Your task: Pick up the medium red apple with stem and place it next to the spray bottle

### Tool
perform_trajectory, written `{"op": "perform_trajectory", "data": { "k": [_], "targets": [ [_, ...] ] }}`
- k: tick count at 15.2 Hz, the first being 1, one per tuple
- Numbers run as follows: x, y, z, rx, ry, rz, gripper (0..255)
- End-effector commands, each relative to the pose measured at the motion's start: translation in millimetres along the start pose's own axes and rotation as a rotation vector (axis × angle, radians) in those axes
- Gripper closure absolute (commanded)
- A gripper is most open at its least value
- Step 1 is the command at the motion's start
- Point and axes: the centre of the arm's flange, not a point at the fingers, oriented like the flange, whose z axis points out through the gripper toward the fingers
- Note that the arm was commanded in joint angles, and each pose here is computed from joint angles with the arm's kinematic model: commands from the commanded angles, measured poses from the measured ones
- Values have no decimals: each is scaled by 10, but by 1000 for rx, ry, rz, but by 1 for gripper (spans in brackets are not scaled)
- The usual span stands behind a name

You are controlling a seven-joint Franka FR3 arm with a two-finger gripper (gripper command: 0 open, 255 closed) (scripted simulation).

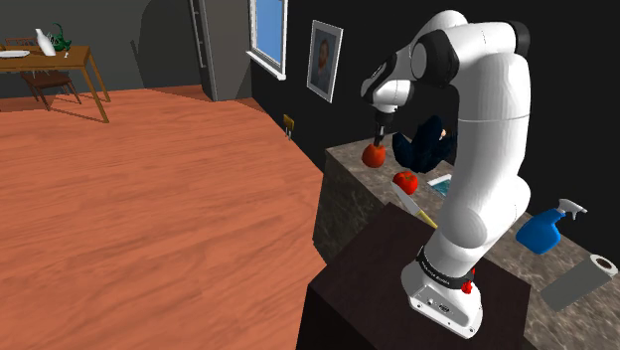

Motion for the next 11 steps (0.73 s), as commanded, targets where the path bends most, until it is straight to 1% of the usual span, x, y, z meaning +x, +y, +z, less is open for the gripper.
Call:
{"op": "perform_trajectory", "data": {
  "k": [1,11],
  "targets": [
    [-11,8,-118,0,0,0,255],
    [-28,6,-646,0,0,0,255]
  ]
}}
